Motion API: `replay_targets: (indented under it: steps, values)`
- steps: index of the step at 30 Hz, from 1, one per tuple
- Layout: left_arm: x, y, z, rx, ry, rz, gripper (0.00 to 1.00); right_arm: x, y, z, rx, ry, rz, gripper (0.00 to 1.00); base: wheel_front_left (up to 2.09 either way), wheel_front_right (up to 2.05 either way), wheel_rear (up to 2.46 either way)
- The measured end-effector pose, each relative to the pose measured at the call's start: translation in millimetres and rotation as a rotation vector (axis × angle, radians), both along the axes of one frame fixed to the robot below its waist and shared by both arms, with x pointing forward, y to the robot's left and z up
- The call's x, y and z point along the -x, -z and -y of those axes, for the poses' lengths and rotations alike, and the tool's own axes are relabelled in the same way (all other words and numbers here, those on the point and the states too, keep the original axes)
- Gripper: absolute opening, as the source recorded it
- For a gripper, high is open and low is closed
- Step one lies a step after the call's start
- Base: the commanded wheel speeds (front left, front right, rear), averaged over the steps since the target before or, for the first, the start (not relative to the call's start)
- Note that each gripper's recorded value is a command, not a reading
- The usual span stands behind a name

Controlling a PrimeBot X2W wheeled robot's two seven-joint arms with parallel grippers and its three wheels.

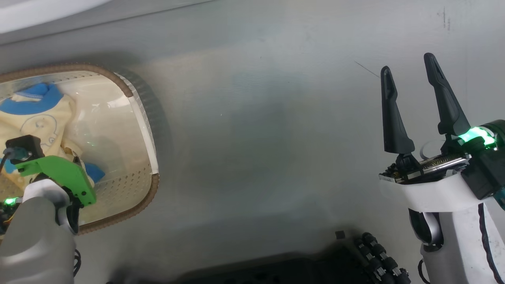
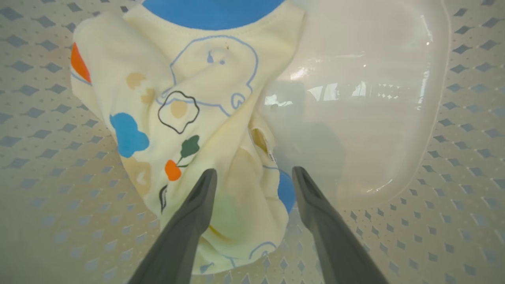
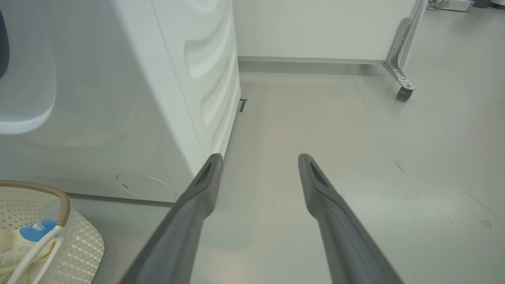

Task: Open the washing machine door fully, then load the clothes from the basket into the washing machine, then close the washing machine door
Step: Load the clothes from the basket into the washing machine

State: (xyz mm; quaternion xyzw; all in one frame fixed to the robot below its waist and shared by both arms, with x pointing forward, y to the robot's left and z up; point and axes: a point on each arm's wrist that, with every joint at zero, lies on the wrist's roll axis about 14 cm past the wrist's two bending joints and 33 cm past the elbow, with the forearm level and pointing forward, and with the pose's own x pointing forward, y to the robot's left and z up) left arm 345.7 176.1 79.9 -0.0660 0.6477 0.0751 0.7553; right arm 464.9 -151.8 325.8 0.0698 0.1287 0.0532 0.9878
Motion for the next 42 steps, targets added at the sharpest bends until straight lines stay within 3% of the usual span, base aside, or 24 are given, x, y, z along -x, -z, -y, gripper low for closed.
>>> replay_targets:
  steps: [10,16,17,18,19,32,42]
  values:
    - [-19.7,10.8,2.8,0.005,-0.027,0.024,1.0,-3.2,7.6,6.2,0.034,-0.004,0.0,1.0,0.0,0.0,0.0]
    - [-9.8,15.1,-0.8,-0.006,-0.038,-0.002,1.0,-3.6,14.6,1.8,0.023,-0.013,-0.01,1.0,0.0,0.0,0.0]
    - [-7.6,15.5,-1.4,-0.007,-0.038,-0.009,0.92,-3.8,14.5,1.6,0.023,-0.014,-0.009,1.0,0.0,0.0,0.0]
    - [-7.7,15.6,-2.0,-0.009,-0.04,-0.004,0.32,-4.1,14.2,1.4,0.022,-0.014,-0.008,1.0,0.0,0.0,0.0]
    - [-8.8,15.6,-2.1,-0.007,-0.041,0.001,0.0,-3.9,14.1,1.3,0.022,-0.015,-0.007,1.0,0.0,0.0,0.0]
    - [-36.7,5.9,-0.8,0.01,-0.027,0.159,0.0,-5.4,14.0,-6.4,-0.002,-0.024,-0.002,1.0,0.0,0.0,0.0]
    - [-79.4,-18.6,-16.0,-0.013,0.023,0.432,0.0,-18.7,3.6,-17.5,-0.06,-0.025,0.045,1.0,0.0,0.0,0.0]
